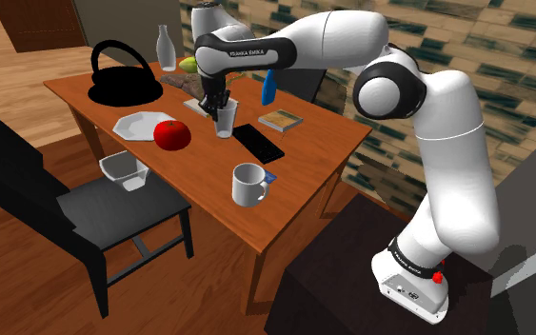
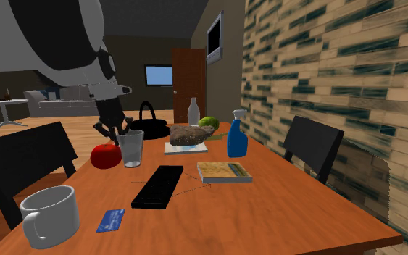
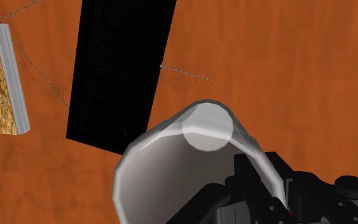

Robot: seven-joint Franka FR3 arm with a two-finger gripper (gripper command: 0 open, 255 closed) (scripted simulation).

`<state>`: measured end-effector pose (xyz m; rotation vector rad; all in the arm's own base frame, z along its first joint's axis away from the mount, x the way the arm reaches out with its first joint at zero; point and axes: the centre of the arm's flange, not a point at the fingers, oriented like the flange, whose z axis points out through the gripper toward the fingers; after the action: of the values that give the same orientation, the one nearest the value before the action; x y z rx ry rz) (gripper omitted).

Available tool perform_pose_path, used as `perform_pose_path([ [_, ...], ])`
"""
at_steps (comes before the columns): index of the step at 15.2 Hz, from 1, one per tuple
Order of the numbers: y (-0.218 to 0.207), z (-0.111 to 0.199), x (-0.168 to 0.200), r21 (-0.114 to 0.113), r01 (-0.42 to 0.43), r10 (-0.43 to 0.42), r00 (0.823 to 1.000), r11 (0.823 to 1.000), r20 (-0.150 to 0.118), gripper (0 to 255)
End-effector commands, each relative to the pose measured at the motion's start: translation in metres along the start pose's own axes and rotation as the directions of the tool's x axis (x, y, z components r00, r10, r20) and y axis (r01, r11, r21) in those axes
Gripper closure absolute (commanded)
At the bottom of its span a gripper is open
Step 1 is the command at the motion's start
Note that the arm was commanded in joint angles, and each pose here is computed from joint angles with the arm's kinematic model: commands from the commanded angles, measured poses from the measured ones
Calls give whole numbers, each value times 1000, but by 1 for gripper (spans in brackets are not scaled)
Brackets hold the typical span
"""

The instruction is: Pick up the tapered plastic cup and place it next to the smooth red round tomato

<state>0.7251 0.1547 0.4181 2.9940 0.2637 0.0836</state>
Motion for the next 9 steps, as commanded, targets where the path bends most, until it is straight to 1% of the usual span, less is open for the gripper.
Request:
perform_pose_path([
  [1, -2, 10, -1, 0, 0, 0, 1000, 1000, -1, 255],
  [7, -6, 41, -3, 0, 0, 0, 1000, 1000, -1, 255],
  [9, -7, 45, -3, 0, 0, 0, 1000, 1000, -1, 255],
])
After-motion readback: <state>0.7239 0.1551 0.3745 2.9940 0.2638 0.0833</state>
